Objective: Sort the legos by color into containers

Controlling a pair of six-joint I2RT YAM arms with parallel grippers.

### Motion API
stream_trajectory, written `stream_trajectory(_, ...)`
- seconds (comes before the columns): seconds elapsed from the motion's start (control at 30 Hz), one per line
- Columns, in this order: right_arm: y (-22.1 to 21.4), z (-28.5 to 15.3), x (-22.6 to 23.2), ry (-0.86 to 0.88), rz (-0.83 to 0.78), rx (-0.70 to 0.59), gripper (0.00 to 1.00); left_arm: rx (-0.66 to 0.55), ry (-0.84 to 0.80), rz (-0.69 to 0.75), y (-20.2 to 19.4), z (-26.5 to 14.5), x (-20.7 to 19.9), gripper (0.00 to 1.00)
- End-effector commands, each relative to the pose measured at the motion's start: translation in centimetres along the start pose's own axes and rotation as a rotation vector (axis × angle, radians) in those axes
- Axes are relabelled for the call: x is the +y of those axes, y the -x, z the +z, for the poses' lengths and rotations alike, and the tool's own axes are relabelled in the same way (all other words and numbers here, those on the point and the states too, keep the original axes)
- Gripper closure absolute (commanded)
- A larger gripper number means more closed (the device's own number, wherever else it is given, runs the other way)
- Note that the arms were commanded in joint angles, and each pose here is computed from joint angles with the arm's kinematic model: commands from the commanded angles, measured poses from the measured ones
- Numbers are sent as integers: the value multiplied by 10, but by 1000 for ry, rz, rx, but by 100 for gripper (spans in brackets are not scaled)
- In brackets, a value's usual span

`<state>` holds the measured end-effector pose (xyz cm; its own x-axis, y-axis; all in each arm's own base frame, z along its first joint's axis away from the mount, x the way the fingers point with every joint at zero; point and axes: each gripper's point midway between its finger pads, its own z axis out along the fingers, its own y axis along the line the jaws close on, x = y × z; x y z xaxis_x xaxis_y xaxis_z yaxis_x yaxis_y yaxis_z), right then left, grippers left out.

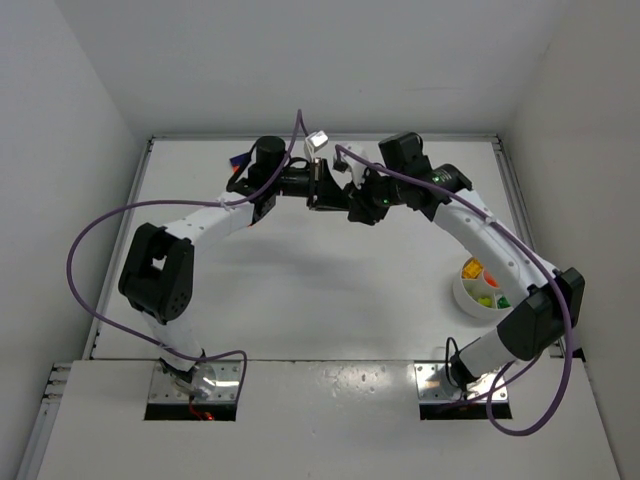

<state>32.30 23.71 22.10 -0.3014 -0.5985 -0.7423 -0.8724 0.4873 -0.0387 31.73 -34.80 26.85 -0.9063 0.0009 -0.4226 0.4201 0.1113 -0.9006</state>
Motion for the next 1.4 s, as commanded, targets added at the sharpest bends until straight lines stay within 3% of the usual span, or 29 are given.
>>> stream_trajectory(0.0, 30, -7, -13, -50, -41, -73, 77, 24, -28, 11, -6, 2, -6, 100)
stream_trajectory(0.1, 30, -7, -13, -50, -41, -73, 87, 19, -19, 13, -7, 2, -2, 93)
stream_trajectory(0.2, 27, -12, -10, -51, -33, -76, 91, 17, -5, 5, -11, 1, 2, 64)
stream_trajectory(0.23, 27, -12, -10, -51, -33, -76, 91, -1, 5, 19, -6, -3, 2, 49)
stream_trajectory(0.37, 14, -23, -15, -97, 0, -69, 94, -45, 76, 16, 4, -18, 20, 30)
stream_trajectory(0.7, -100, -61, -41, -299, 149, 165, 95, -177, 287, 51, 50, -76, 69, 27)
stream_trajectory(0.87, -159, -92, -46, -361, 227, 389, 96, -149, 347, 129, 56, -86, 81, 27)
stream_trajectory(1.17, -213, -153, -68, -541, 407, 598, 97, -100, 560, 270, 56, -104, 106, 27)
stream_trajectory(1.37, -244, -194, -66, -605, 518, 703, 97, -72, 591, 403, 47, -120, 94, 24)
